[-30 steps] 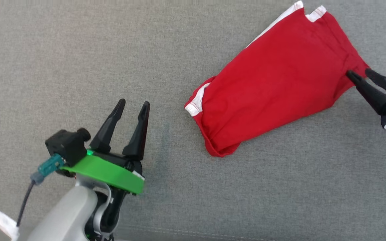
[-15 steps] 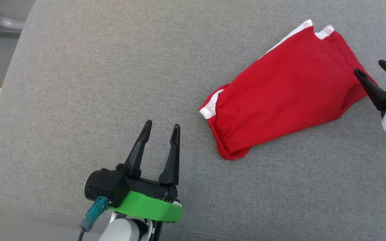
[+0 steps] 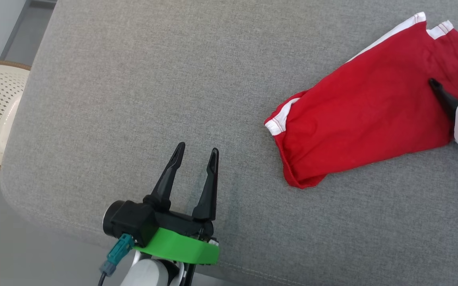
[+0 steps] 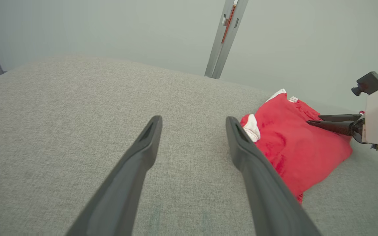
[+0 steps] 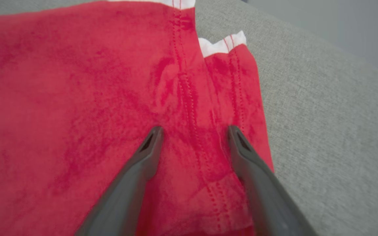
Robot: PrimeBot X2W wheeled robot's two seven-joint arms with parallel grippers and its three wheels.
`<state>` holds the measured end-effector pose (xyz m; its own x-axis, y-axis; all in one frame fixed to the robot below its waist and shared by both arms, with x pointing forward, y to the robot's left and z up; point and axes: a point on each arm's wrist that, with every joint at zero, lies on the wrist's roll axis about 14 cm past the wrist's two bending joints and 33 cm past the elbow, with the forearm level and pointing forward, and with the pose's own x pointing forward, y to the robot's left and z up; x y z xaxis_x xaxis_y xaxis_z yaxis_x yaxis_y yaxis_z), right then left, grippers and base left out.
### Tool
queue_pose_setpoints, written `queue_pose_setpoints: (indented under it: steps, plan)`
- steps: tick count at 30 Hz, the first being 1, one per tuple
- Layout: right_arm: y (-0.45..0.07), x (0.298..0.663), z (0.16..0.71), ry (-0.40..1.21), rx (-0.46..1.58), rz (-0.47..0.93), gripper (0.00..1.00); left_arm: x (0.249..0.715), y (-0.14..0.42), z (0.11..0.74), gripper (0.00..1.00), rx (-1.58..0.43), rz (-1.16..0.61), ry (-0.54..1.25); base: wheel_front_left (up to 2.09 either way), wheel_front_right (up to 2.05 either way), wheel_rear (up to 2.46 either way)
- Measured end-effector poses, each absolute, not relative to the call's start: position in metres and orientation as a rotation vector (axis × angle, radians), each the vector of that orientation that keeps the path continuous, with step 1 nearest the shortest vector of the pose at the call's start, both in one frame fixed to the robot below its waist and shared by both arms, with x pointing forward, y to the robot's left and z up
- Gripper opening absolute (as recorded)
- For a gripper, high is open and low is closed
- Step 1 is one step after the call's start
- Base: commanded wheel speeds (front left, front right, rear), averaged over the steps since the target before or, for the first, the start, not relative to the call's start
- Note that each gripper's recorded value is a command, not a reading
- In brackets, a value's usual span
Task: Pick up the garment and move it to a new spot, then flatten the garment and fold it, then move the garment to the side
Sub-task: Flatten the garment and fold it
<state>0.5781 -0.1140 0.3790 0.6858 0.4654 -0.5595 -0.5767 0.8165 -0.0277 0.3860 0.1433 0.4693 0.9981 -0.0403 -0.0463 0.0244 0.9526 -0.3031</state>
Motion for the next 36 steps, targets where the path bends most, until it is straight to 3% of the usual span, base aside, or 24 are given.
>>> queue_pose_setpoints:
  steps: [1,2,3,9,27,36]
  plan:
    - [-0.113,0.580,0.378,0.567,-0.210,0.589,0.92,0.386,0.144,0.468,1.00,-0.306,-0.028,0.056,0.00,0.00,0.00]
    - [-0.112,0.582,0.377,0.568,-0.212,0.591,0.41,0.386,0.145,0.467,1.00,-0.306,-0.025,0.060,0.00,0.00,0.00]
    - [-0.109,0.582,0.376,0.566,-0.212,0.599,0.00,0.386,0.145,0.466,1.00,-0.305,-0.022,0.064,0.00,0.00,0.00]
    - [-0.116,0.581,0.383,0.544,-0.225,0.597,0.00,0.387,0.140,0.467,1.00,-0.303,-0.038,0.059,0.00,0.00,0.00]
    - [-0.219,0.571,0.428,0.468,-0.298,0.395,0.00,0.387,0.117,0.467,1.00,-0.313,-0.118,0.061,0.00,0.00,0.00]
    - [-0.174,0.566,0.485,0.268,-0.358,0.502,0.00,0.388,0.102,0.472,1.00,-0.315,-0.176,0.046,0.00,0.00,0.00]
